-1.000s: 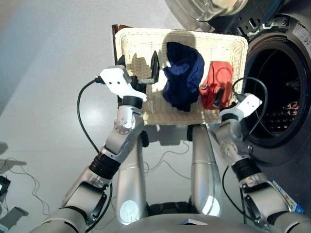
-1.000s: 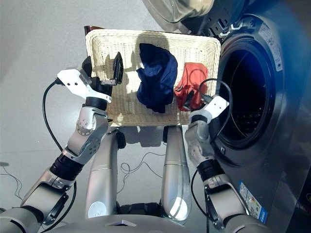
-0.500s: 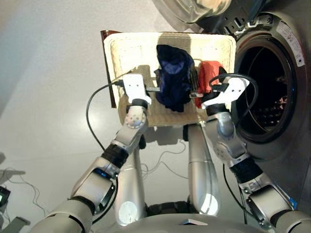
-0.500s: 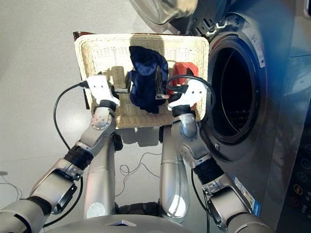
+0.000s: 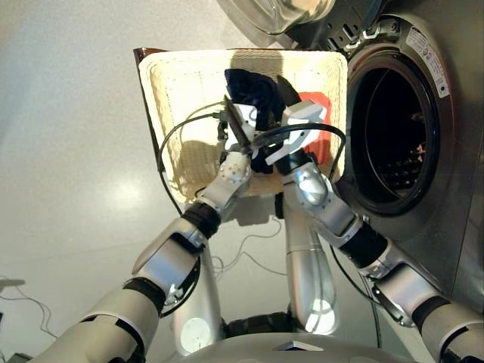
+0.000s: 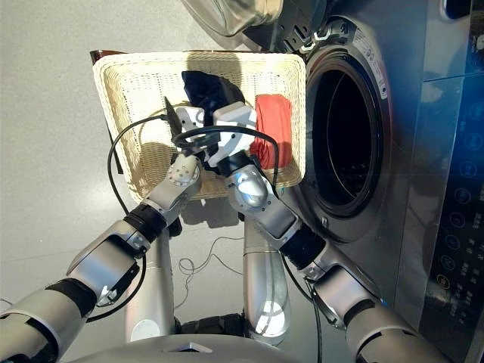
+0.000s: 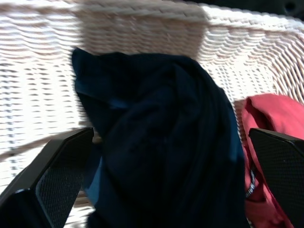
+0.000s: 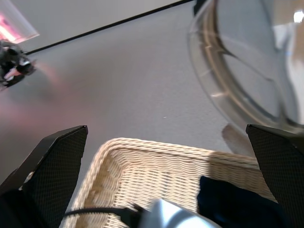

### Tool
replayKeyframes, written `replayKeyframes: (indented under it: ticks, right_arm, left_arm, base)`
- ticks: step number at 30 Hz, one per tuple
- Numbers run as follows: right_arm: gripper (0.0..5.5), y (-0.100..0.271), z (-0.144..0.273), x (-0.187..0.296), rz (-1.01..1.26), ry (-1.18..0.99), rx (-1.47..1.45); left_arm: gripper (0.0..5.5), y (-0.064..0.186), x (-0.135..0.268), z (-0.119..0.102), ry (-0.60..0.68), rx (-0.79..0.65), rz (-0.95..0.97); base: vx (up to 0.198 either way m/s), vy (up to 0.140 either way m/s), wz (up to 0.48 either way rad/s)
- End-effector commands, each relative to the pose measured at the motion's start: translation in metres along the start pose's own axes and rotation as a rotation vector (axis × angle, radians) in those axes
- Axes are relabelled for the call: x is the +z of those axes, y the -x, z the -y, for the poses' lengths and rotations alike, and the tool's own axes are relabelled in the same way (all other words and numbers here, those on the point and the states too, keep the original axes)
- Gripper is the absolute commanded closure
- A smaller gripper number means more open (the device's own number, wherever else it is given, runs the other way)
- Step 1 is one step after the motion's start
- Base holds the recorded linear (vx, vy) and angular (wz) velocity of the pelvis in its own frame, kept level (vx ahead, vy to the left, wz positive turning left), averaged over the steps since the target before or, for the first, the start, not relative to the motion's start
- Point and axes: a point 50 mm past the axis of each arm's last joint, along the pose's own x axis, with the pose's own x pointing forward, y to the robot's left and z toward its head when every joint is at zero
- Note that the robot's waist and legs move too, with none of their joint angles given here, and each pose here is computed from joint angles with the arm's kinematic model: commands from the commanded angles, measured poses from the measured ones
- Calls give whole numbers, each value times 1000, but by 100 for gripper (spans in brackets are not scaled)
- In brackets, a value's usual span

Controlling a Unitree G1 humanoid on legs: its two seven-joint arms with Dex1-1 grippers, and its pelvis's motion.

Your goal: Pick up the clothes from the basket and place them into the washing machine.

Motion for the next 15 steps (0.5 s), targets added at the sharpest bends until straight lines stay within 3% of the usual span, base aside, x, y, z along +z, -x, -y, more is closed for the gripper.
replayKeyframes:
  ticks: [1, 9, 15]
  right_arm:
    - [0, -15, -24, 32, 159, -48, 91]
    - [0, -27, -37, 48, 221, -105, 118]
    - [0, -31, -42, 55, 238, -110, 130]
  left_arm:
    - [0, -4, 6, 32, 44, -69, -14]
    - [0, -6, -17, 27, 207, 38, -189]
    - [0, -12, -15, 19, 200, 70, -213]
  base:
    - [0, 0, 0]
    - [0, 0, 0]
    - [13, -1, -16]
